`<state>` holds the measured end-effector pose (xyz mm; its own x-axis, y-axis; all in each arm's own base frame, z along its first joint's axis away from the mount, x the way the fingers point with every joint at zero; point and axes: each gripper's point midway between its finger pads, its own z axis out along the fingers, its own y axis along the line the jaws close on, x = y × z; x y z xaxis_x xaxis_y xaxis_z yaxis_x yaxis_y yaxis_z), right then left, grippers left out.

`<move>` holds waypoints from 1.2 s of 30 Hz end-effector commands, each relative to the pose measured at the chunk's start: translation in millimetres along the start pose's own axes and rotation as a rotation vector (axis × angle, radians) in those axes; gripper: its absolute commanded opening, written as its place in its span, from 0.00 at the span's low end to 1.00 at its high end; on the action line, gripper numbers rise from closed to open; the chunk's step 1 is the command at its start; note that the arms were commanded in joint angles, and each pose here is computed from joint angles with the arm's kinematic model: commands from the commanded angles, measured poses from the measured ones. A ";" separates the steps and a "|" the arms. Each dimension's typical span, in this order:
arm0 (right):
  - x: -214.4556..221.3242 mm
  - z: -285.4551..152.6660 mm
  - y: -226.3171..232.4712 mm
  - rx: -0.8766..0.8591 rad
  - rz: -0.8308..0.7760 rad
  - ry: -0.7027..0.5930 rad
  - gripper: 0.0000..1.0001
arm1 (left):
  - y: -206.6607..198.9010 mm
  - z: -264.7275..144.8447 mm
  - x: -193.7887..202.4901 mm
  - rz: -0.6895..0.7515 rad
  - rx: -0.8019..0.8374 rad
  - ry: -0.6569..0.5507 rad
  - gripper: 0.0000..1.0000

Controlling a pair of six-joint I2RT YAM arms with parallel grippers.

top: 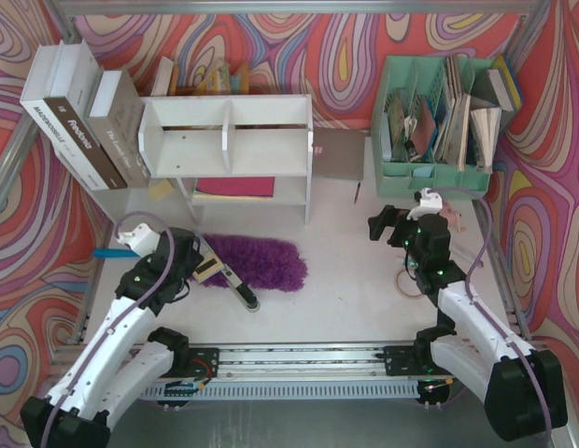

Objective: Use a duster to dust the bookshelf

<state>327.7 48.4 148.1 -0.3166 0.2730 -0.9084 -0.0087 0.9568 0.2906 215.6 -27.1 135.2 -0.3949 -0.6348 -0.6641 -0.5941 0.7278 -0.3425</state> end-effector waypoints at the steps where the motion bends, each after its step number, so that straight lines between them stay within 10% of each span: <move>1: 6.2 0.7 3.7 -0.021 0.008 0.011 0.99 | 4.3 8.5 15.2 -0.009 -0.009 0.057 0.60; 20: 12.2 2.5 6.5 -0.041 0.011 0.031 0.99 | 21.9 42.8 46.6 -0.057 0.003 0.161 0.41; 36: 16.4 4.3 10.4 -0.067 0.012 0.049 0.99 | 23.1 42.2 62.9 -0.090 0.039 0.207 0.52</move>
<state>324.3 59.1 130.0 -0.3806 0.2694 -0.8846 -0.0473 0.9497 0.3096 214.1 -39.2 68.8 -0.4731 -0.7252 -0.5003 -0.5969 0.6815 -0.4234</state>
